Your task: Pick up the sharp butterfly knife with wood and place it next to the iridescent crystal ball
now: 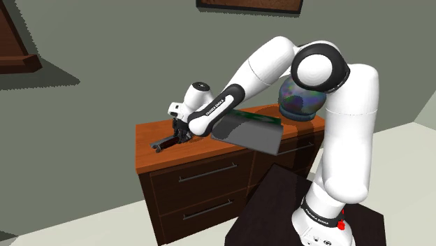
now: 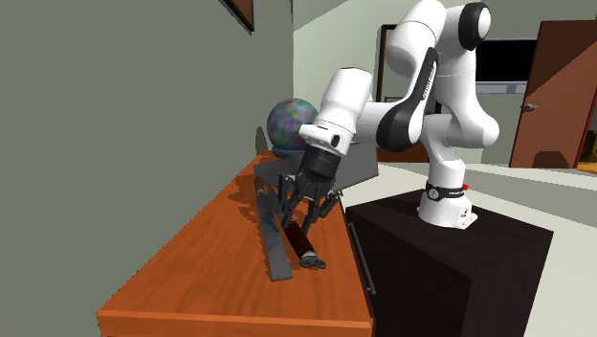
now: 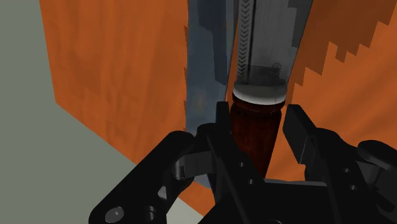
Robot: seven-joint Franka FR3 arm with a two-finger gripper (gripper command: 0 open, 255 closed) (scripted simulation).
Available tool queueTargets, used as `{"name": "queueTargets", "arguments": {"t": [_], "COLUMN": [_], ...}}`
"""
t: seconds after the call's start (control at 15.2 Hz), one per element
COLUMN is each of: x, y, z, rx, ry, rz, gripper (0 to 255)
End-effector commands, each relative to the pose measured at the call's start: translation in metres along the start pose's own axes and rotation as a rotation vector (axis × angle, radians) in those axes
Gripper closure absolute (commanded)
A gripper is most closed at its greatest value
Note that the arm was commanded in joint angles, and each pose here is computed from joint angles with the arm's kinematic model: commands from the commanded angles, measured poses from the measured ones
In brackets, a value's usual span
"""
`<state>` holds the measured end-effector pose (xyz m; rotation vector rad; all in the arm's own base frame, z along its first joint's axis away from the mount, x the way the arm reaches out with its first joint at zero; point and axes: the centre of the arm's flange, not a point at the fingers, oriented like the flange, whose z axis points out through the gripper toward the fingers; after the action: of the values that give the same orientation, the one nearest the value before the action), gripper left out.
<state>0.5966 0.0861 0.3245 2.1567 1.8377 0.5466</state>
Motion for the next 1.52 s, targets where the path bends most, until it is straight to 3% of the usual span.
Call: {"name": "queueTargets", "arguments": {"t": [0.0, 0.46, 1.45], "x": [0.0, 0.0, 0.01], "y": [-0.002, -0.002, 0.031], "z": [0.002, 0.002, -0.069], "rx": [0.008, 0.008, 0.008], "ry": [-0.002, -0.002, -0.002], "rz": [-0.001, -0.001, -0.001], "gripper": [255, 255, 255]}}
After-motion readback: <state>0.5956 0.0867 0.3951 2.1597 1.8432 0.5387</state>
